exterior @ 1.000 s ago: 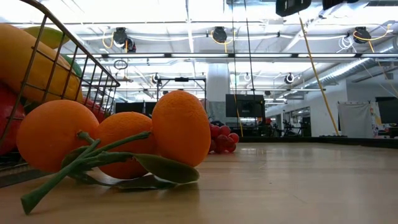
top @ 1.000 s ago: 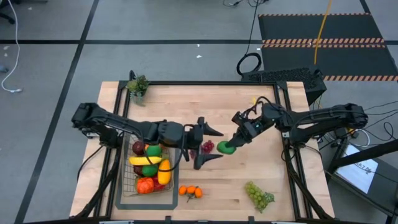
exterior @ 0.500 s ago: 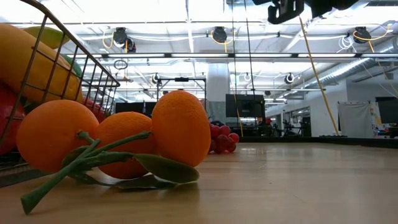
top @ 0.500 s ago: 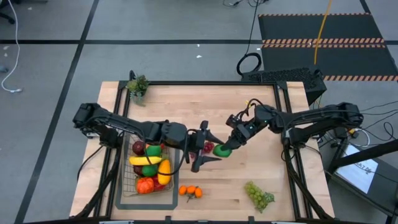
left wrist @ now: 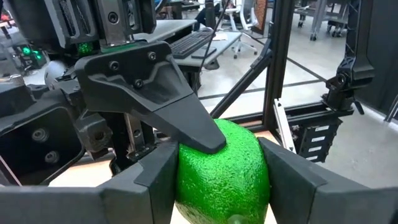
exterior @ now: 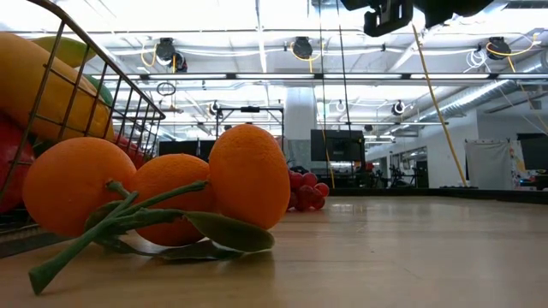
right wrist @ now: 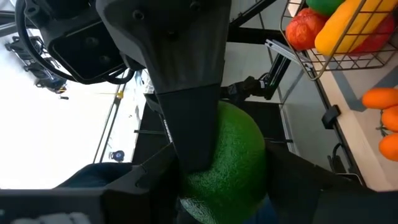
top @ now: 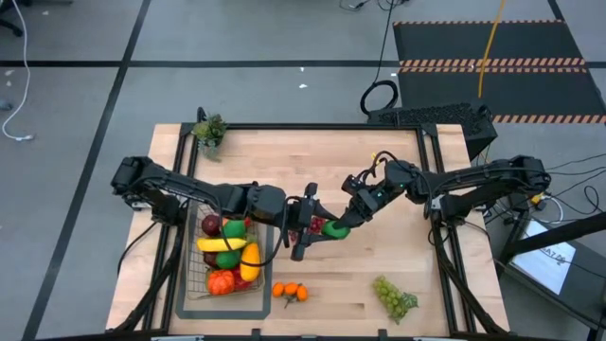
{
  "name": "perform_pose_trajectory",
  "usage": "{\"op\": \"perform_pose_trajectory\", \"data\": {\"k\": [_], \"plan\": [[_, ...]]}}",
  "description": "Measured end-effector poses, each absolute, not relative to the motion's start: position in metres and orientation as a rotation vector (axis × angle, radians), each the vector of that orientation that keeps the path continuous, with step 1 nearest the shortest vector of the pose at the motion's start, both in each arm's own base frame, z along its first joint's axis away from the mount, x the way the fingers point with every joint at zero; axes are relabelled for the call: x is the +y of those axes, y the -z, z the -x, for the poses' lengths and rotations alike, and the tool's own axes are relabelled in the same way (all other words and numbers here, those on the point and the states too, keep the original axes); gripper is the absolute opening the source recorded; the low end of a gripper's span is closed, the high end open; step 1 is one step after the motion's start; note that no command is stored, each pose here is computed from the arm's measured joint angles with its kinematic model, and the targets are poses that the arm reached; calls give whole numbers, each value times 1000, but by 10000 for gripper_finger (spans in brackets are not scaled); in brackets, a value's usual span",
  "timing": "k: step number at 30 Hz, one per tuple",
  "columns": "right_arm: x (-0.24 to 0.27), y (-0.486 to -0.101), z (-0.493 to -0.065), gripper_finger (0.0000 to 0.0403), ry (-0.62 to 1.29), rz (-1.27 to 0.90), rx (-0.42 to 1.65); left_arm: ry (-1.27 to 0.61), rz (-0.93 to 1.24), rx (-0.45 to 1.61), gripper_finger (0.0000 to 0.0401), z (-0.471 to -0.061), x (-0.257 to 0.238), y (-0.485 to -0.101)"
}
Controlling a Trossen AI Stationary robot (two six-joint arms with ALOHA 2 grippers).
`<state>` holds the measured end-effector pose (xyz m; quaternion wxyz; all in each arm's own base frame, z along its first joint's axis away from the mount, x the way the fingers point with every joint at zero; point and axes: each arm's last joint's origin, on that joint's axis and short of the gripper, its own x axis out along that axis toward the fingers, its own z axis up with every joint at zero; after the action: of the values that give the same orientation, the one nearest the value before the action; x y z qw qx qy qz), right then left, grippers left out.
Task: Build produce basket
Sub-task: Put the green lime into the wire basket
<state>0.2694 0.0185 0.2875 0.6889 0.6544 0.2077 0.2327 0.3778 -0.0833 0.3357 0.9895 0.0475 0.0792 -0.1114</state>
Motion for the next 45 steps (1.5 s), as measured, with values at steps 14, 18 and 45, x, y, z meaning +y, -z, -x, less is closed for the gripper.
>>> {"op": "perform_pose_trajectory", "data": {"k": [14,18,45], "plan": [[18,-289,-268,268,-525,-1452,454,217,-6,177,206,-378,-84,-335],[15,-290,-267,302,-521,-1451,448,220,27,185,207,-377,-86,-335],[0,-284,-246,329,-402,-1266,537,76,255,650,207,-267,-67,-369]]}}
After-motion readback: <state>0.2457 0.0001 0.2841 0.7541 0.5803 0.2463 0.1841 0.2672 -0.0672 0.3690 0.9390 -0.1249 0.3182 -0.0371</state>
